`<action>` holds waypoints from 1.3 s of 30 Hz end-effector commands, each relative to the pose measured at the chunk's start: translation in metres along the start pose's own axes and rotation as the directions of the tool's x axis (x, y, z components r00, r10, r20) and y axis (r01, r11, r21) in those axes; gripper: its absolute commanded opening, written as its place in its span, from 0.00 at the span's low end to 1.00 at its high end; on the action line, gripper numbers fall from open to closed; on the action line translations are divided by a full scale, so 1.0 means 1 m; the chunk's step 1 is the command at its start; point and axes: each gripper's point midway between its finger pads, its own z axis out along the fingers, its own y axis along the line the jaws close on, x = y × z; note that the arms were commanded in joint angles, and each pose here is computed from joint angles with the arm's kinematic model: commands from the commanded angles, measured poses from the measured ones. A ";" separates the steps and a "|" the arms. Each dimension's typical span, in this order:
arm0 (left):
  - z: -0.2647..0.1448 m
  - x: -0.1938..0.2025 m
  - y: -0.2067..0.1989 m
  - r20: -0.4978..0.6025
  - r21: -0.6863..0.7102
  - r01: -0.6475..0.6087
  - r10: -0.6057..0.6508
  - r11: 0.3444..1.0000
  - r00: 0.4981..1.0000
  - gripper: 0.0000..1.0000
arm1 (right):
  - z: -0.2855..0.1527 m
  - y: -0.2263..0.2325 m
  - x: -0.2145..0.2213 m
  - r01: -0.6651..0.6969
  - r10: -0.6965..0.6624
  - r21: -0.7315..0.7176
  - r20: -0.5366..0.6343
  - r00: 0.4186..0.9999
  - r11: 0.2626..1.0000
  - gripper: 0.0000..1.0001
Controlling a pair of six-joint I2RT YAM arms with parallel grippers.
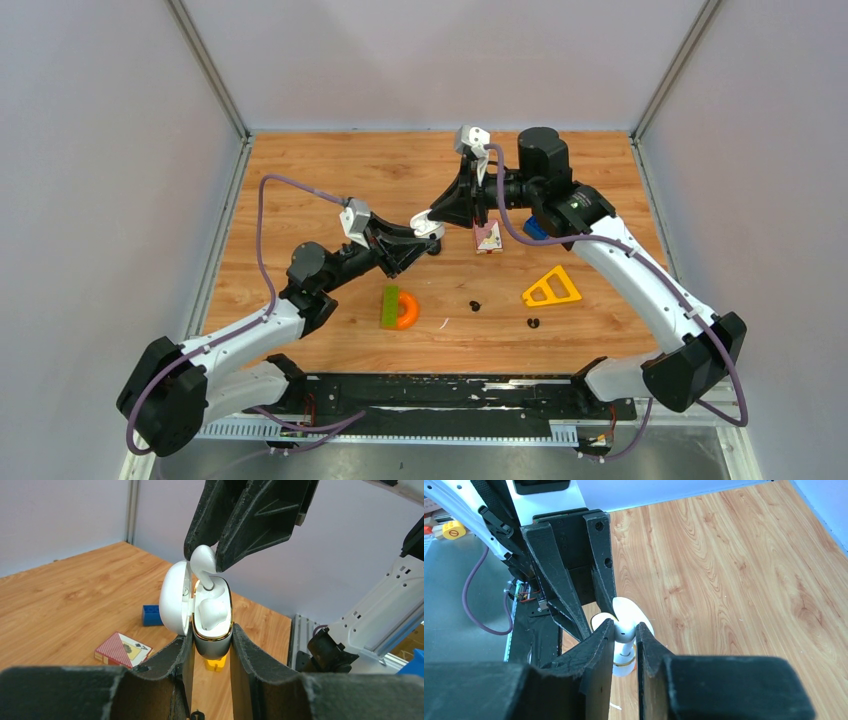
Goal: Insert the wireless bluetooth earbuds into the charging case
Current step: Place the earbud in the charging case.
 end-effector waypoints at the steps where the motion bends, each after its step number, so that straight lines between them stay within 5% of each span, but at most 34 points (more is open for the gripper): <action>1: 0.001 -0.025 -0.005 0.089 0.015 -0.024 0.022 1.000 0.996 0.00 | -0.008 0.003 -0.015 0.051 -0.052 0.016 0.030 0.998 0.999 0.11; 17: 0.000 -0.029 0.000 0.117 -0.014 -0.029 0.030 0.999 0.993 0.00 | -0.010 0.005 -0.008 0.042 -0.043 0.015 0.023 0.999 0.999 0.16; 39: 0.002 -0.021 0.000 0.070 0.000 -0.047 0.046 0.999 0.996 0.00 | -0.005 0.001 0.000 0.005 -0.005 0.014 0.018 1.000 1.000 0.37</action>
